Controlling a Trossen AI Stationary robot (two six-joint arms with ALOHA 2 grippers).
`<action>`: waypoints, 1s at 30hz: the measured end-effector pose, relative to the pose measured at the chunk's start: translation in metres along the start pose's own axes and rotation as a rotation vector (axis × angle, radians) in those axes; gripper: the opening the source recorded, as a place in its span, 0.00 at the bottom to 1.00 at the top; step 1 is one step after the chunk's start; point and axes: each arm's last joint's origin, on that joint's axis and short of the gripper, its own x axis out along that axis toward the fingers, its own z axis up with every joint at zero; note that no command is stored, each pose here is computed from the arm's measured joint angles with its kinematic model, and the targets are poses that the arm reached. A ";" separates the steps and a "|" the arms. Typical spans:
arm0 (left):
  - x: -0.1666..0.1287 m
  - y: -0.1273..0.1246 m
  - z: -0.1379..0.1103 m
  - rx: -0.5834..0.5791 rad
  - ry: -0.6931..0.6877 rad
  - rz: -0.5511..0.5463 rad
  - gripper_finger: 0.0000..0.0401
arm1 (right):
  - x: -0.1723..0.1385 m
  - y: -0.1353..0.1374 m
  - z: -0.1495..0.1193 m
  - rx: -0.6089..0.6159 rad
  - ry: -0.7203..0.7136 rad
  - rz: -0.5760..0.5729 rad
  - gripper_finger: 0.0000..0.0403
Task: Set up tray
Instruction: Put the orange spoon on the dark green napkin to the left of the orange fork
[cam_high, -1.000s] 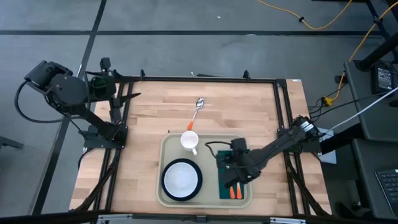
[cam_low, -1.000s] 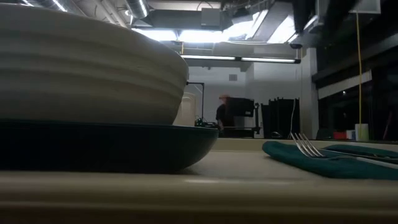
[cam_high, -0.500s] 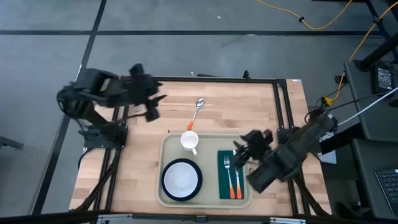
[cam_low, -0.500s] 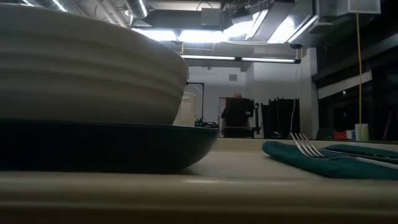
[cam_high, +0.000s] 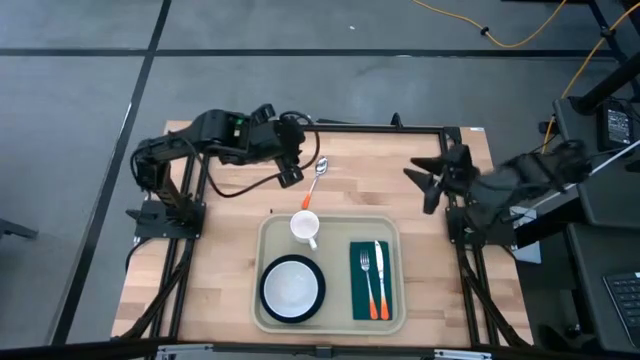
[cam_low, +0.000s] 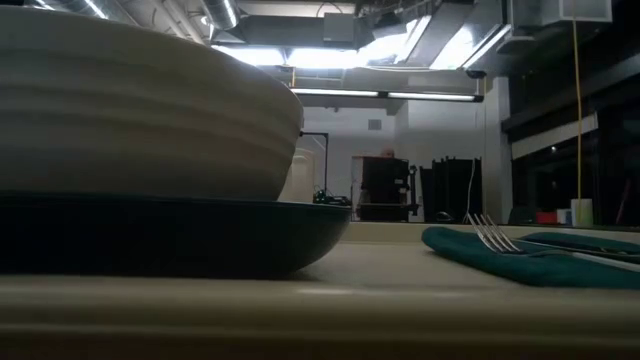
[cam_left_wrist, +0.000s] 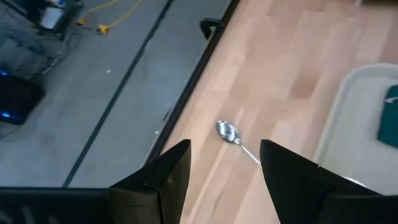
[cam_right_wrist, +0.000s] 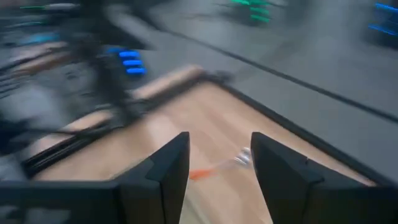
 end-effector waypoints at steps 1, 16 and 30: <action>0.001 -0.001 0.000 0.000 0.001 -0.007 0.47 | 0.003 -0.005 0.003 -0.037 -0.013 0.083 0.44; 0.003 0.001 0.001 -0.006 0.002 0.007 0.47 | 0.082 -0.085 -0.115 0.050 -0.091 0.496 0.44; 0.036 0.020 0.016 -0.047 -0.001 0.030 0.47 | 0.076 -0.095 -0.148 0.227 -0.323 0.753 0.44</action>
